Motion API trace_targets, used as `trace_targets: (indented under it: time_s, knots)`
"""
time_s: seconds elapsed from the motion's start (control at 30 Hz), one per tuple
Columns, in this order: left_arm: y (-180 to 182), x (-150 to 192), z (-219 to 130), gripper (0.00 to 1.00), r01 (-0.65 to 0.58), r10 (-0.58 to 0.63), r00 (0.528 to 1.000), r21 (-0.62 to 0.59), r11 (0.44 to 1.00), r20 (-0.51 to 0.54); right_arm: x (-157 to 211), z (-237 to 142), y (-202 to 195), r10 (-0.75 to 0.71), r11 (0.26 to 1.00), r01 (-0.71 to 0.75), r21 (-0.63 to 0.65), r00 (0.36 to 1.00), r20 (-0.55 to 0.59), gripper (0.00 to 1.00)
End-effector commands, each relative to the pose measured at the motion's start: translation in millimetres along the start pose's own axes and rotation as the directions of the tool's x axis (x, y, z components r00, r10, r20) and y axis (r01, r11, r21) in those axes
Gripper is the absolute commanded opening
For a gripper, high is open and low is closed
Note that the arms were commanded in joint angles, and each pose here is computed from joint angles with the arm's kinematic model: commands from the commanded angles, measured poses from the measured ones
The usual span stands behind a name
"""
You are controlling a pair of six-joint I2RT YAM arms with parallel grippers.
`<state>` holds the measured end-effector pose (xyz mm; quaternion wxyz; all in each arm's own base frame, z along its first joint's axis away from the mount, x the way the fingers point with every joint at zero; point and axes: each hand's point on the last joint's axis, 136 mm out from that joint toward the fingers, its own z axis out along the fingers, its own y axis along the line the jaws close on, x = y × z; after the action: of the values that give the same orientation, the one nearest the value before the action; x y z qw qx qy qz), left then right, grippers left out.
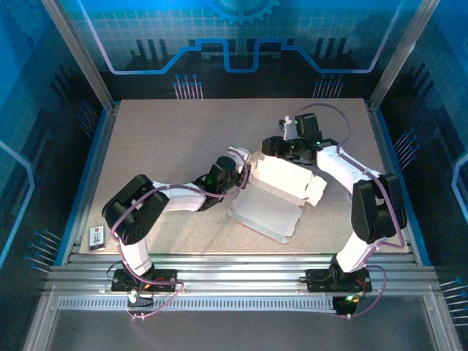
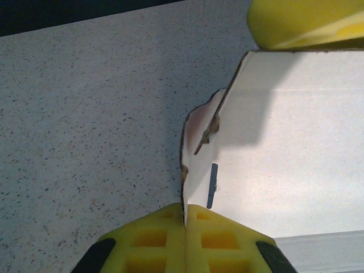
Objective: Fold the paper box
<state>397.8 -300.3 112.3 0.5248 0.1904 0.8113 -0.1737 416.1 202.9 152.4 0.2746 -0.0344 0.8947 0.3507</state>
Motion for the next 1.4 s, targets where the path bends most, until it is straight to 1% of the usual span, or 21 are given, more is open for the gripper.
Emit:
trace_targets:
  time_s: [0.0, 0.27, 0.47, 0.67, 0.97, 1.0, 1.13, 1.2, 1.37]
  knots:
    - [-7.6, -7.0, -4.2, 0.07, 0.035, -0.037, 0.998, 0.035, 0.999, 0.041, 7.3, 8.7, -8.5, 0.021, 0.999, -0.021, -0.034, 1.0, -0.009, 0.52]
    - [-12.4, -2.8, -7.7, 0.08, 0.04, -0.042, 0.999, 0.062, 0.997, 0.025, 16.5, 12.7, -10.3, 0.001, 0.998, -0.002, -0.06, 1.0, -0.011, 0.53]
    - [-18.6, -1.8, -11.9, 0.09, 0.058, -0.06, 0.998, 0.096, 0.994, 0.016, 23.8, 13.1, -13.5, -0.018, 0.999, 0.018, -0.044, 1.0, -0.006, 0.53]
    - [-20.6, -2.0, -16.6, 0.1, 0.066, -0.068, 0.998, 0.104, 0.992, 0.013, 30.2, 11.4, -10.9, -0.062, 0.998, 0.063, -0.031, 0.998, 0.017, 0.53]
    - [-24.8, 2.5, -23.6, 0.16, 0.103, -0.104, 0.995, 0.132, 0.986, -0.002, 36.8, 6.4, -6.6, -0.104, 0.994, 0.105, -0.011, 0.994, 0.042, 0.52]
    - [-25.1, 2.3, -24.6, 0.16, 0.109, -0.109, 0.994, 0.136, 0.985, -0.006, 37.8, 6.3, -6.3, -0.104, 0.994, 0.104, -0.012, 0.994, 0.042, 0.52]
    - [-26.8, 3.3, -25.0, 0.06, 0.118, -0.117, 0.993, 0.145, 0.982, -0.017, 38.7, 5.9, -2.6, -0.103, 0.994, 0.104, -0.024, 0.994, 0.044, 0.52]
    - [-28.2, 7.5, -22.8, 0.03, 0.116, -0.111, 0.993, 0.15, 0.982, -0.039, 39.3, 6.8, -2.7, -0.097, 0.995, 0.098, -0.025, 0.995, 0.038, 0.52]
    - [-34.4, 12.9, -20.7, 0.01, 0.132, -0.113, 0.988, 0.194, 0.972, -0.107, 42.0, 3.3, 3.7, -0.103, 0.993, 0.102, -0.054, 0.995, -0.003, 0.52]
